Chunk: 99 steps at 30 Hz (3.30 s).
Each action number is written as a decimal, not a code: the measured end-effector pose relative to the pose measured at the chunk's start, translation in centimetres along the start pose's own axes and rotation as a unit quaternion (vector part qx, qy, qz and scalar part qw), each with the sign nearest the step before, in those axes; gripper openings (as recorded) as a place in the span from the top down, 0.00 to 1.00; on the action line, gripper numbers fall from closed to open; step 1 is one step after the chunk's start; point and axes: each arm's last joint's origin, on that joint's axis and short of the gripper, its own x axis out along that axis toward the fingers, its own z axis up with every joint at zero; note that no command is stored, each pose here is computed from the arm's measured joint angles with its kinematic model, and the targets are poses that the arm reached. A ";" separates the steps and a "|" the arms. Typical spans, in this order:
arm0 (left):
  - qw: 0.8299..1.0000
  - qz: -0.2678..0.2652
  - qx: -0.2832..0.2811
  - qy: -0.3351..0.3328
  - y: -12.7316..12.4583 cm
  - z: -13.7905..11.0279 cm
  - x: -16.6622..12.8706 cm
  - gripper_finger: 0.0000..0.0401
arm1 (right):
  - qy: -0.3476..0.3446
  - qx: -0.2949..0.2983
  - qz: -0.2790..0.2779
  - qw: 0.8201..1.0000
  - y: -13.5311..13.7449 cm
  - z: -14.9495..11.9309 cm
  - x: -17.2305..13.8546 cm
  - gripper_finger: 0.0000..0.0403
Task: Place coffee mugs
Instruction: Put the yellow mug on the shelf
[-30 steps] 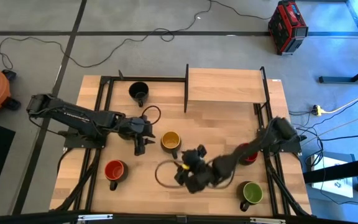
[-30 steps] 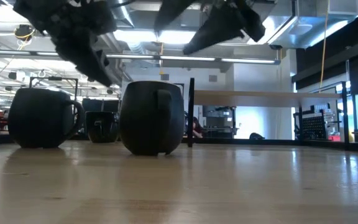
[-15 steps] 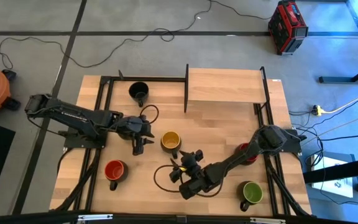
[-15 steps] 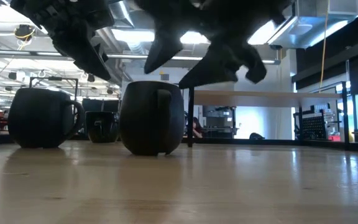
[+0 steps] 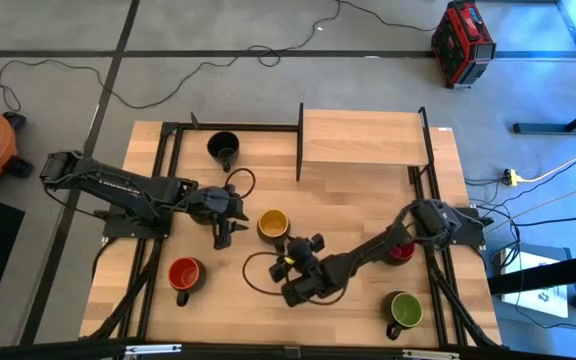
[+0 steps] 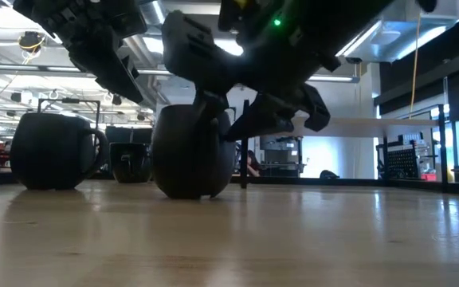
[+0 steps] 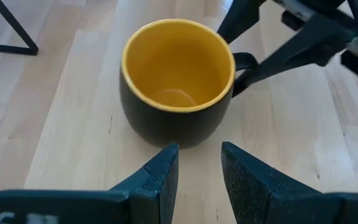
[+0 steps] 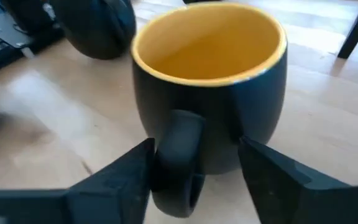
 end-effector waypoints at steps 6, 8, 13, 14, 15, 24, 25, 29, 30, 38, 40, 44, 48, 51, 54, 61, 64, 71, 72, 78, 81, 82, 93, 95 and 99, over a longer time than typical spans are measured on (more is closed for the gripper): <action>1.000 0.000 0.000 0.000 0.0 0.0 0.0 0.71 | 0.020 -0.011 0.000 1.000 -0.2 -0.1 0.0 0.70; 1.000 0.000 0.000 0.000 0.0 0.0 0.0 0.71 | 0.032 -0.017 0.000 0.999 -0.3 -0.2 0.1 0.78; 1.000 -0.001 0.005 0.000 0.0 0.0 0.0 0.71 | 0.038 -0.029 0.003 0.999 -0.3 -0.1 0.2 0.87; 1.000 -0.001 0.007 0.000 0.0 0.0 0.0 0.71 | 0.038 -0.029 0.003 0.999 -0.3 -0.1 0.2 0.87; 1.000 -0.001 0.009 0.000 0.0 0.0 0.0 0.71 | 0.039 -0.030 0.003 0.999 -0.3 -0.1 0.2 0.87; 1.000 -0.001 0.016 0.001 0.0 0.0 0.0 0.71 | 0.050 -0.030 0.010 0.998 -0.2 0.6 -0.3 0.87; 1.000 -0.002 0.016 0.000 0.0 0.0 -0.1 0.71 | 0.051 -0.031 0.010 0.998 -0.3 0.9 -0.6 0.87; 1.000 -0.002 0.015 0.004 0.0 0.1 -1.2 0.71 | 0.045 -0.032 -0.003 0.998 -0.9 2.9 -2.0 0.87; 1.000 0.002 0.015 0.007 0.0 0.2 -1.6 0.71 | 0.042 -0.034 -0.007 0.999 -1.1 3.5 -2.4 0.87; 0.999 0.009 0.013 -0.043 -0.1 1.8 -4.7 0.71 | 0.023 -0.024 -0.022 0.999 -2.7 7.3 -5.8 0.87; 0.998 0.007 0.012 -0.053 -0.1 2.0 -5.3 0.71 | 0.010 -0.017 -0.029 0.999 -3.3 8.3 -7.1 0.87; 0.998 0.004 0.009 -0.068 -0.1 2.0 -6.0 0.71 | -0.007 -0.004 -0.049 0.999 -5.1 10.3 -9.3 0.87; 0.997 0.004 0.009 -0.071 -0.1 2.0 -6.2 0.71 | -0.007 0.008 -0.075 0.997 -7.2 12.2 -10.9 0.87; 0.997 0.004 0.009 -0.071 -0.1 2.0 -6.2 0.71 | -0.022 0.010 -0.101 0.995 -9.2 13.9 -12.2 0.87; 0.997 0.004 0.008 -0.071 -0.1 2.0 -6.2 0.71 | -0.039 0.016 -0.123 0.991 -11.0 15.3 -13.4 0.87; 0.997 0.013 0.006 -0.078 0.0 2.1 -6.2 0.71 | -0.059 0.043 -0.143 0.987 -15.7 17.5 -14.8 0.87; 0.996 0.025 0.004 -0.089 0.0 2.3 -6.2 0.71 | -0.063 0.055 -0.152 0.985 -18.2 17.5 -14.8 0.87; 0.989 0.052 -0.003 -0.137 0.1 3.1 -6.4 0.71 | -0.080 0.079 -0.194 0.975 -23.3 17.6 -14.1 0.87; 0.988 0.058 -0.004 -0.144 0.1 3.2 -6.5 0.71 | -0.084 0.082 -0.203 0.972 -24.0 17.6 -14.0 0.87; 0.981 0.093 -0.013 -0.172 0.3 3.6 -6.6 0.71 | -0.114 0.085 -0.258 0.956 -27.3 17.8 -13.0 0.87; 0.979 0.095 -0.021 -0.177 0.3 3.7 -6.7 0.71 | -0.123 0.087 -0.282 0.948 -28.5 17.9 -12.6 0.87; 0.979 0.094 -0.025 -0.177 0.3 3.7 -6.7 0.71 | -0.122 0.083 -0.293 0.945 -28.8 17.9 -12.4 0.87; 0.979 0.093 -0.027 -0.179 0.3 3.7 -6.7 0.71 | -0.120 0.083 -0.348 0.926 -29.8 19.5 -9.6 0.87; 0.979 0.093 -0.027 -0.179 0.3 3.7 -6.7 0.71 | -0.115 0.073 -0.353 0.926 -29.9 19.9 -9.0 0.87; 0.979 0.094 -0.024 -0.178 0.3 3.7 -6.7 0.71 | -0.105 0.060 -0.370 0.921 -30.5 20.3 -8.3 0.87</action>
